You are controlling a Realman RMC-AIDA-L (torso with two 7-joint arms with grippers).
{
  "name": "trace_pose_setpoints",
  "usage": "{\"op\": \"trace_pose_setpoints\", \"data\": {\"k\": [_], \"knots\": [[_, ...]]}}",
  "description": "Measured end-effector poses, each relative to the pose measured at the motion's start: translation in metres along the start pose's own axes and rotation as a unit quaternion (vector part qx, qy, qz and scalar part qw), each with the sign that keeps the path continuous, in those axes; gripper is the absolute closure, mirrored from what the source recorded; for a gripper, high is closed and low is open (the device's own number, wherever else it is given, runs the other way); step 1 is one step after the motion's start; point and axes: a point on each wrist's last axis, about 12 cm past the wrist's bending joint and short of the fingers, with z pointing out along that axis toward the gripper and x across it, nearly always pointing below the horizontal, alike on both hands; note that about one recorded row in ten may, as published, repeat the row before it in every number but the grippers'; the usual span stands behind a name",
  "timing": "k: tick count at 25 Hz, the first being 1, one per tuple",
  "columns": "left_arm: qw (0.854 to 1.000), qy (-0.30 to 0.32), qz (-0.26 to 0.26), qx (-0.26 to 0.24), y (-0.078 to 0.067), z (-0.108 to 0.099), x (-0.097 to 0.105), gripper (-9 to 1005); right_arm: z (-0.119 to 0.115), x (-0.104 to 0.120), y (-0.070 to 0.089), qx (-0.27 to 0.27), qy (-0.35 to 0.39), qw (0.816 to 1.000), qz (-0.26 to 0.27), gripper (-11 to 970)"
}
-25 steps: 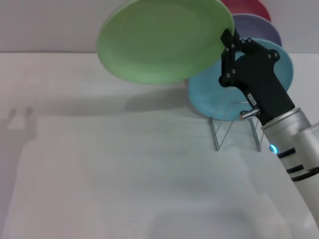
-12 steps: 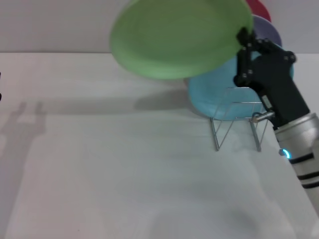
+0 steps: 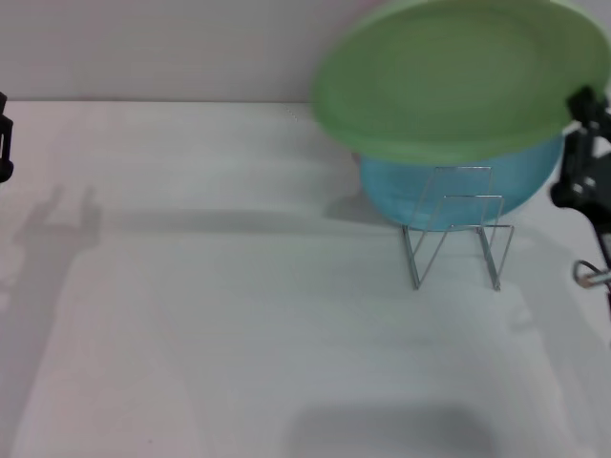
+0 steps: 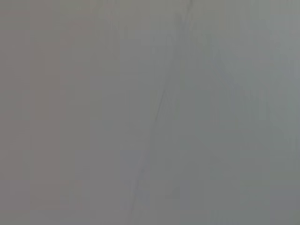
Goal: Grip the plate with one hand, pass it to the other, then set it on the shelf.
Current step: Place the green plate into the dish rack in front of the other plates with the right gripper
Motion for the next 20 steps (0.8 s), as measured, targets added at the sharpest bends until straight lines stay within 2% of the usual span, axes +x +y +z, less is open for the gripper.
{"op": "trace_pose_setpoints", "data": {"k": [7, 10, 11, 15, 20], "knots": [[1.0, 0.018, -0.003, -0.006, -0.001, 0.004, 0.005, 575, -0.017, -0.003, -0.014, 0.009, 0.003, 1.0, -0.021, 937], [1.0, 0.027, -0.007, -0.008, -0.003, 0.008, 0.008, 572, -0.023, -0.003, -0.033, -0.002, 0.016, 1.0, -0.019, 937], [1.0, 0.027, -0.007, -0.008, -0.003, 0.008, 0.008, 571, -0.023, -0.003, -0.033, -0.002, 0.016, 1.0, -0.019, 937], [0.999, 0.032, -0.012, -0.009, -0.006, 0.012, 0.01, 567, -0.023, -0.003, -0.054, -0.016, 0.028, 0.999, -0.034, 936], [0.998, 0.045, -0.031, -0.006, -0.016, 0.019, 0.016, 561, -0.021, -0.002, -0.065, -0.026, 0.045, 0.998, -0.036, 936]]}}
